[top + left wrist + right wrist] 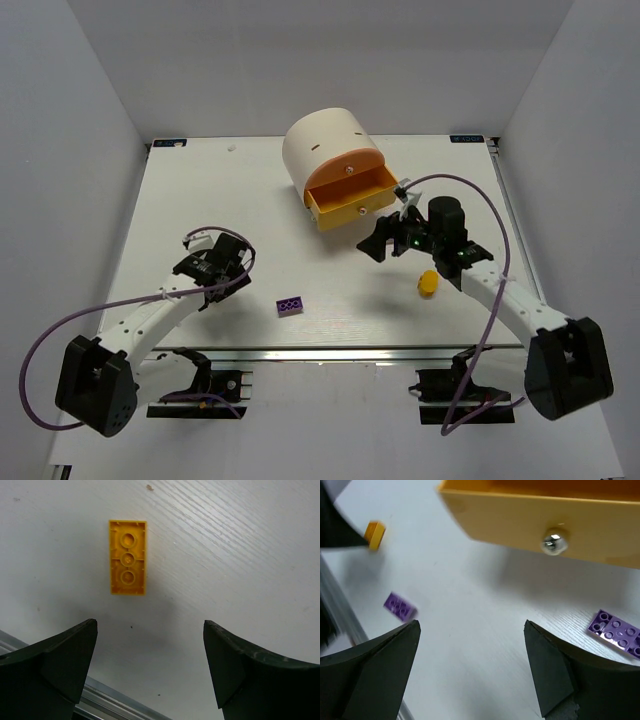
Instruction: Sort the legos into containers by color
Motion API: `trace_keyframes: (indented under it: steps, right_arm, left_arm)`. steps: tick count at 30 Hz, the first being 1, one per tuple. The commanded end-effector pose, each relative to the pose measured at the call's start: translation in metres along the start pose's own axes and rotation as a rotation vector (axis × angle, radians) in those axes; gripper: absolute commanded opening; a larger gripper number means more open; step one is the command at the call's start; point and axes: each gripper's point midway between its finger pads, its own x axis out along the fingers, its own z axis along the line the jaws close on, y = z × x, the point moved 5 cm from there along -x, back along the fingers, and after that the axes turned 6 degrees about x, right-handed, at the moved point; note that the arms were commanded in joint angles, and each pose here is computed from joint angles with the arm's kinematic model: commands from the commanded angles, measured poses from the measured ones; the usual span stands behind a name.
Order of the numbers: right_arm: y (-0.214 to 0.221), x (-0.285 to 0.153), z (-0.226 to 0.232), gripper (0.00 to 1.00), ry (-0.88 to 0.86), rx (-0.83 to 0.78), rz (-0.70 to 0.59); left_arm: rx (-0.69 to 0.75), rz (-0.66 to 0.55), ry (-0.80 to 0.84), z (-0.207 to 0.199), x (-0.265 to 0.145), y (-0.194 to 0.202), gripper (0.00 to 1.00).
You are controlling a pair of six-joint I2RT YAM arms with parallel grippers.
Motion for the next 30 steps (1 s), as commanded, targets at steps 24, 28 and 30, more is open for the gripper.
trace_keyframes:
  steps: [24, 28, 30]
  right_arm:
    - [-0.002, -0.055, 0.04, 0.74, -0.244, -0.46, -0.019]
    - [-0.01, -0.057, 0.038, 0.72, -0.225, -0.471, -0.038]
    - [-0.014, -0.057, 0.039, 0.71, -0.215, -0.472, -0.047]
  left_arm:
    - [0.0, 0.121, 0.022, 0.012, 0.071, -0.034, 0.82]
    - [0.001, 0.146, 0.04, 0.011, 0.073, -0.027, 0.62]
    - [-0.003, 0.152, 0.047, 0.012, 0.073, -0.021, 0.54]
